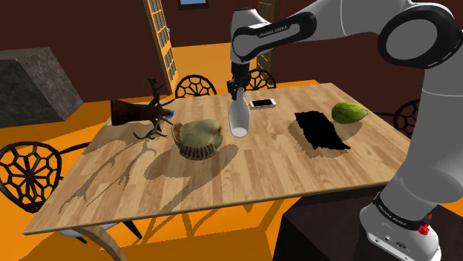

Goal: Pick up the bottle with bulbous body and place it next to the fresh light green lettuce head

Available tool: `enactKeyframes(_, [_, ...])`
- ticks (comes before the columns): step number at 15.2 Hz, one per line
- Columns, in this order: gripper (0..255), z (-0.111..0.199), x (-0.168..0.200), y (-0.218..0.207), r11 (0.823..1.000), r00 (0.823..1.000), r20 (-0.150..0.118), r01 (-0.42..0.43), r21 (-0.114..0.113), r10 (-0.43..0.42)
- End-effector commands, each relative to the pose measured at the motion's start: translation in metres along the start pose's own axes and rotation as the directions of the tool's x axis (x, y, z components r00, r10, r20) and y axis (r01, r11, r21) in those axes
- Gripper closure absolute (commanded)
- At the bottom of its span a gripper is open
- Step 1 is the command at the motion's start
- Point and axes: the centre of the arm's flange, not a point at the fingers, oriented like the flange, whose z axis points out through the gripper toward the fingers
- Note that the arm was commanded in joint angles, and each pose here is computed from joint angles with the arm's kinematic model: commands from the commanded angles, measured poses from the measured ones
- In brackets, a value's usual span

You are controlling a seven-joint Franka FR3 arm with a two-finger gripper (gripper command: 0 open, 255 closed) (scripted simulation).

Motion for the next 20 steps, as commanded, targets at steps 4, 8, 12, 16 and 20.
enactKeyframes(4, [255,-0.027,0.003,0.000,1.000,1.000,0.000,0.000,0.000,0.000])
enactKeyframes(8, [255,-0.048,0.006,0.000,1.000,1.000,0.000,0.000,0.000,0.000])
enactKeyframes(12, [255,-0.069,0.009,0.000,1.000,1.000,0.000,0.000,0.000,0.000])
enactKeyframes(16, [255,-0.090,0.011,0.000,1.000,1.000,0.000,0.000,0.000,0.000])
enactKeyframes(20, [255,-0.111,0.014,0.000,1.000,1.000,0.000,0.000,0.000,0.000])
